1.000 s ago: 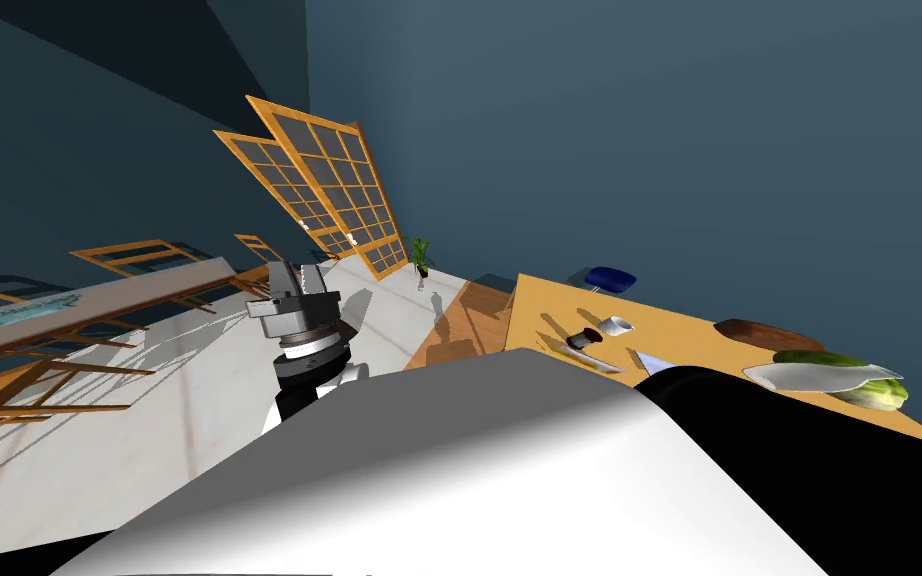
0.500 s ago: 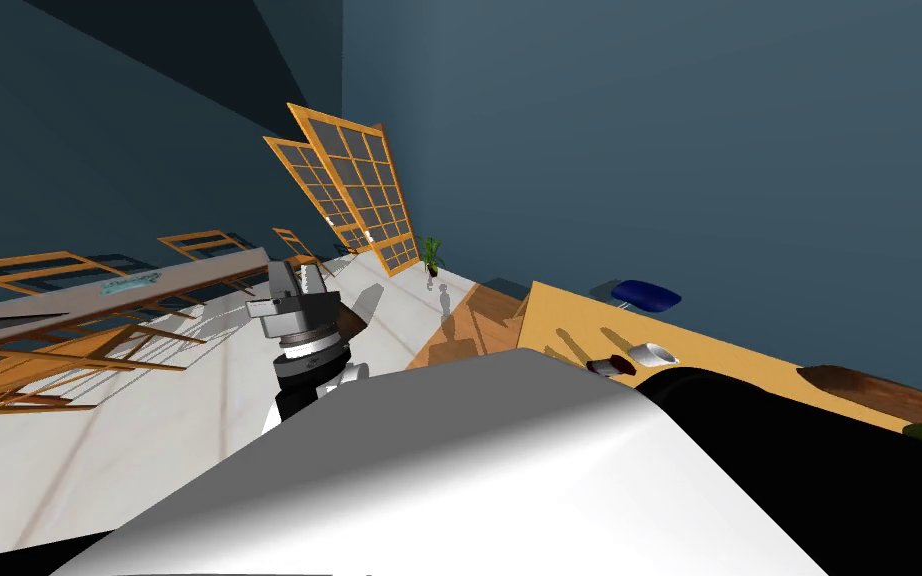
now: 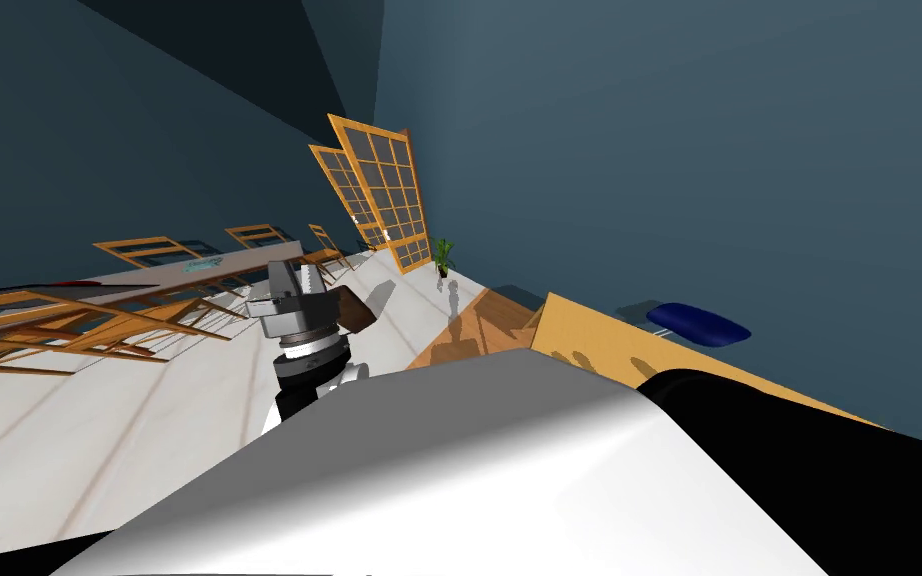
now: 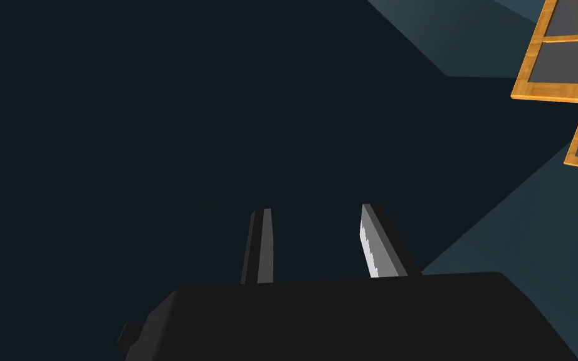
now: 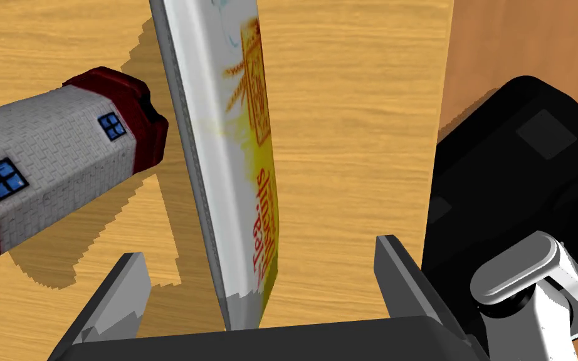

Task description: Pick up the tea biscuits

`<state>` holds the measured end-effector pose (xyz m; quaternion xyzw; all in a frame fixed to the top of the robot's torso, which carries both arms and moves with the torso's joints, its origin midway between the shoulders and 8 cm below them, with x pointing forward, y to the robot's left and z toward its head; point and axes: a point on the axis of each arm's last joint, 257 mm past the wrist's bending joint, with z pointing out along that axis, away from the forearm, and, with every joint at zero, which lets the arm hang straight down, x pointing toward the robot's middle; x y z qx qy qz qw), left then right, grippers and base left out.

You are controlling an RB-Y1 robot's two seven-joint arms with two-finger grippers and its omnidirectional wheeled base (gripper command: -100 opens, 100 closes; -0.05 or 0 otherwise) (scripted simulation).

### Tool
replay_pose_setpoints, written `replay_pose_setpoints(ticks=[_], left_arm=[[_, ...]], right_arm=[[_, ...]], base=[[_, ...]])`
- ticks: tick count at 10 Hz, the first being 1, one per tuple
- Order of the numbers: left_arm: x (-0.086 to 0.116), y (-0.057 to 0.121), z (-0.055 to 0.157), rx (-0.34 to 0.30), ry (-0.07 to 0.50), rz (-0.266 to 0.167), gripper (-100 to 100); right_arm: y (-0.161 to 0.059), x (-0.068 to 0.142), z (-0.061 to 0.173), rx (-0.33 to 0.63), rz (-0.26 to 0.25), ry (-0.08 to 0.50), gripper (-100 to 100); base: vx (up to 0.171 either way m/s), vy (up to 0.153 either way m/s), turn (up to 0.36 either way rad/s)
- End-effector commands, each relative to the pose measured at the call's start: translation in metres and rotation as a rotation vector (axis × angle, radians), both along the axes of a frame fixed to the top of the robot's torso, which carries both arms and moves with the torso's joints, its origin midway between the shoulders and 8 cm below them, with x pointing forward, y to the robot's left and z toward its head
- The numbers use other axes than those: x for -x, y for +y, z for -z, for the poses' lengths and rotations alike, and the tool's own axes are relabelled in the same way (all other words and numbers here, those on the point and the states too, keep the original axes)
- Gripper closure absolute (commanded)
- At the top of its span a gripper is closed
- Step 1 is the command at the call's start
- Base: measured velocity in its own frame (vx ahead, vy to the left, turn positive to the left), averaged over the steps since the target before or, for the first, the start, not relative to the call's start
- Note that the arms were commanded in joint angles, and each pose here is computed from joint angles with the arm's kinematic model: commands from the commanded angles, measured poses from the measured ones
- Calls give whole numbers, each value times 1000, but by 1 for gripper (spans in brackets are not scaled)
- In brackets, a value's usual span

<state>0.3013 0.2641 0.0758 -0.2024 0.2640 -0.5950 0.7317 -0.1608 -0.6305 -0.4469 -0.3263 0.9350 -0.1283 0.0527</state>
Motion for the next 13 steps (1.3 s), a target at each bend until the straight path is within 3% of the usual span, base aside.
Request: replay_pose_setpoints(ticks=[1, 2, 3, 6, 13], left_arm=[[0, 0, 0, 0, 0, 0, 0], [0, 0, 0, 0, 0, 0, 0], [0, 0, 0, 0, 0, 0, 0], [0, 0, 0, 0, 0, 0, 0], [0, 0, 0, 0, 0, 0, 0]], right_arm=[[0, 0, 0, 0, 0, 0, -100], [0, 2, 0, 2, -4, 5, 0], [-5, -2, 6, -7, 17, 9, -100], [-15, -10, 12, -9, 66, 6, -100], [-33, -29, 25, -25, 166, 14, -100]], base=[[72, -64, 57], [13, -12, -3], [-120, 8, 315], [-199, 29, 185], [-134, 41, 161]])
